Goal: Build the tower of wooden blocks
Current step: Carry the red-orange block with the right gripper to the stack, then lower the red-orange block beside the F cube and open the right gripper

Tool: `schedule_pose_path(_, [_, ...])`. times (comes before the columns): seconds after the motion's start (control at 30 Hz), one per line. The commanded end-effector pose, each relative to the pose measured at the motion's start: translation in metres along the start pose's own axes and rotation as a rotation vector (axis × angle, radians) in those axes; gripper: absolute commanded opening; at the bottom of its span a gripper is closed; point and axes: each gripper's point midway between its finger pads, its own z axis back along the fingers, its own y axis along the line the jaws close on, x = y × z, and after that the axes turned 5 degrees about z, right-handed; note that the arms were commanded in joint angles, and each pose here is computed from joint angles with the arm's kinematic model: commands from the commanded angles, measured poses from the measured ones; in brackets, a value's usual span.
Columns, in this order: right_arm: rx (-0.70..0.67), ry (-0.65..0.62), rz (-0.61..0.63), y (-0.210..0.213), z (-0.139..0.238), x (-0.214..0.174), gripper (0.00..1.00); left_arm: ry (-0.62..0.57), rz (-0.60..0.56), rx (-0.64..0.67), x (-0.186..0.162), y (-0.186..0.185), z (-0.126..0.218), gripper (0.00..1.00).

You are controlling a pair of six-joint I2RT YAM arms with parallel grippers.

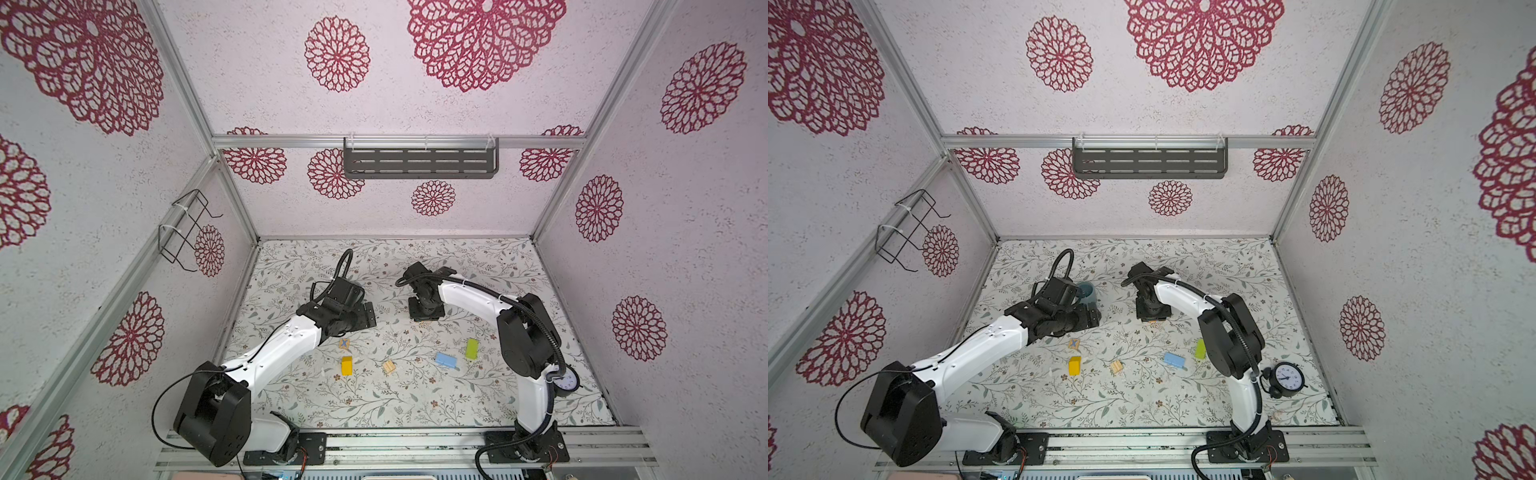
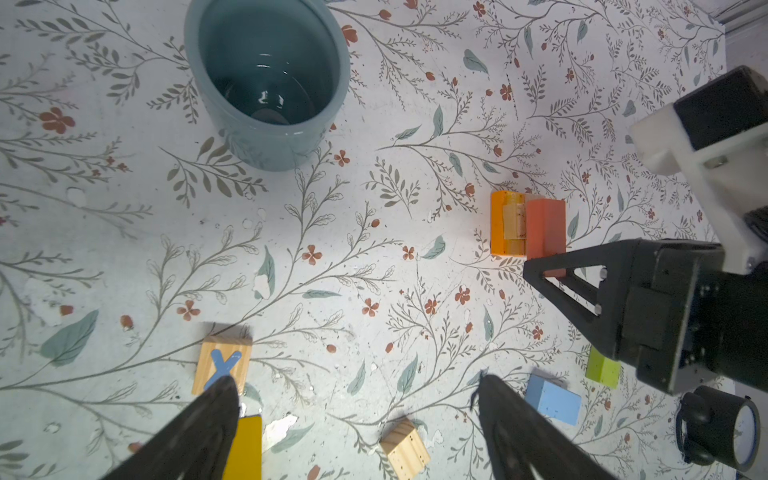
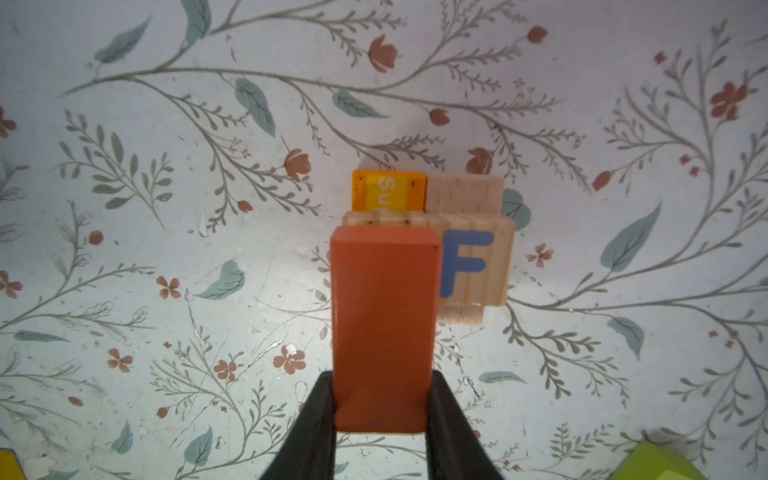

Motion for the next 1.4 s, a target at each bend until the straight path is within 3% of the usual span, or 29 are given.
schedule_pose_path(0.0, [-0.007, -0.006, 0.012, 0.0011, 0.0033, 0.0013, 0.19, -0.009, 0.003, -0.01, 0.0047, -0.002, -0.0023, 0.93])
schedule_pose_path(0.83, [-0.022, -0.001, 0.015, 0.002, -0.0006, 0.0081, 0.22, 0.002, 0.008, -0.01, 0.0049, -0.0006, -0.0076, 0.93])
schedule_pose_path(1.0, [-0.033, -0.004, 0.015, -0.0005, 0.0011, 0.0071, 0.25, 0.003, 0.01, -0.013, 0.0046, -0.001, -0.0073, 0.93])
schedule_pose_path(1.37, [-0.038, -0.006, 0.013, -0.0024, 0.0023, 0.0062, 0.42, 0.005, 0.014, -0.017, 0.0035, -0.0008, -0.0075, 0.93])
